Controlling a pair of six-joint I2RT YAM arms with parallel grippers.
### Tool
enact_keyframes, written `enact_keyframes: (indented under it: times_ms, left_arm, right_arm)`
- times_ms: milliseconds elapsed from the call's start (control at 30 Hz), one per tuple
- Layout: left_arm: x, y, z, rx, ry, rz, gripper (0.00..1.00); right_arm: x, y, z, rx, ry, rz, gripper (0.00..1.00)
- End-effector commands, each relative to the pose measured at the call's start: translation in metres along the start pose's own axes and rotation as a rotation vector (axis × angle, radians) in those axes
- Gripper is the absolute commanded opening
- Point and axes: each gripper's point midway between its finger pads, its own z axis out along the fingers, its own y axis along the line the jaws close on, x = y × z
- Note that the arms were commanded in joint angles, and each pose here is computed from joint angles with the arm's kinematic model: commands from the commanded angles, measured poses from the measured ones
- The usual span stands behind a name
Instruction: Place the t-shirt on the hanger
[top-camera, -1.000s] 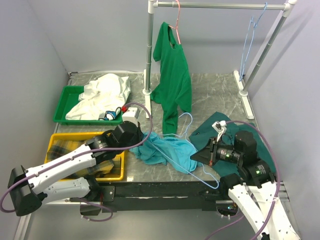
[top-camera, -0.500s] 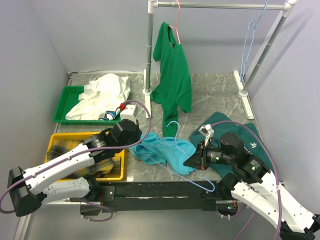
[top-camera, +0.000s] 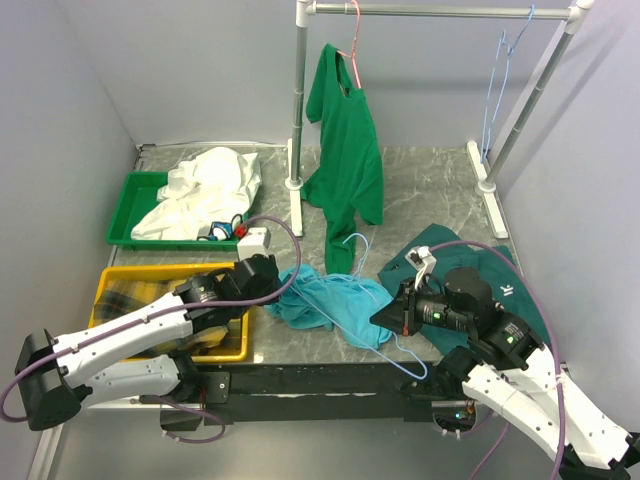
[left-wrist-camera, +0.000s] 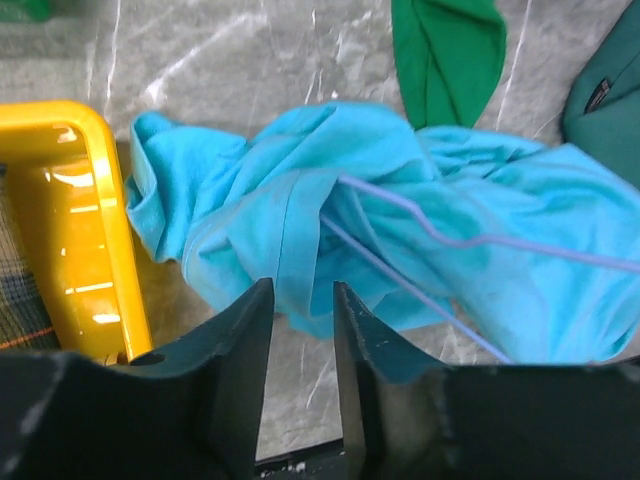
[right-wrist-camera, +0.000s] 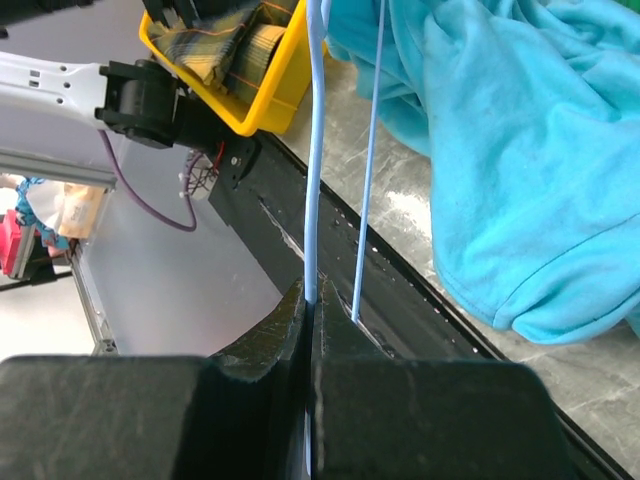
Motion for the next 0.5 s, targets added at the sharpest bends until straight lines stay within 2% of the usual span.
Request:
enact_keyframes:
  times_ms: [0,333,467]
  left_arm:
    - [0.004,0.005,0.003,-0.04,-0.012,-0.014,0.42]
    - [0.015,0.01,0.024,-0.116,-0.006,0.038,0.48]
    - [0.007,0.014,0.028,-0.156,-0.044,0.058,0.37]
  right_arm:
    - [-0.016,0.013,0.0,-0.047,-0.052,-0.034,0.0]
    - [-0.009,0.014,0.002,-0.072,-0.03,-0.035,0.0]
    - [-0.005,0.018,0.003,-0.103,-0.008,-0.036,0.0]
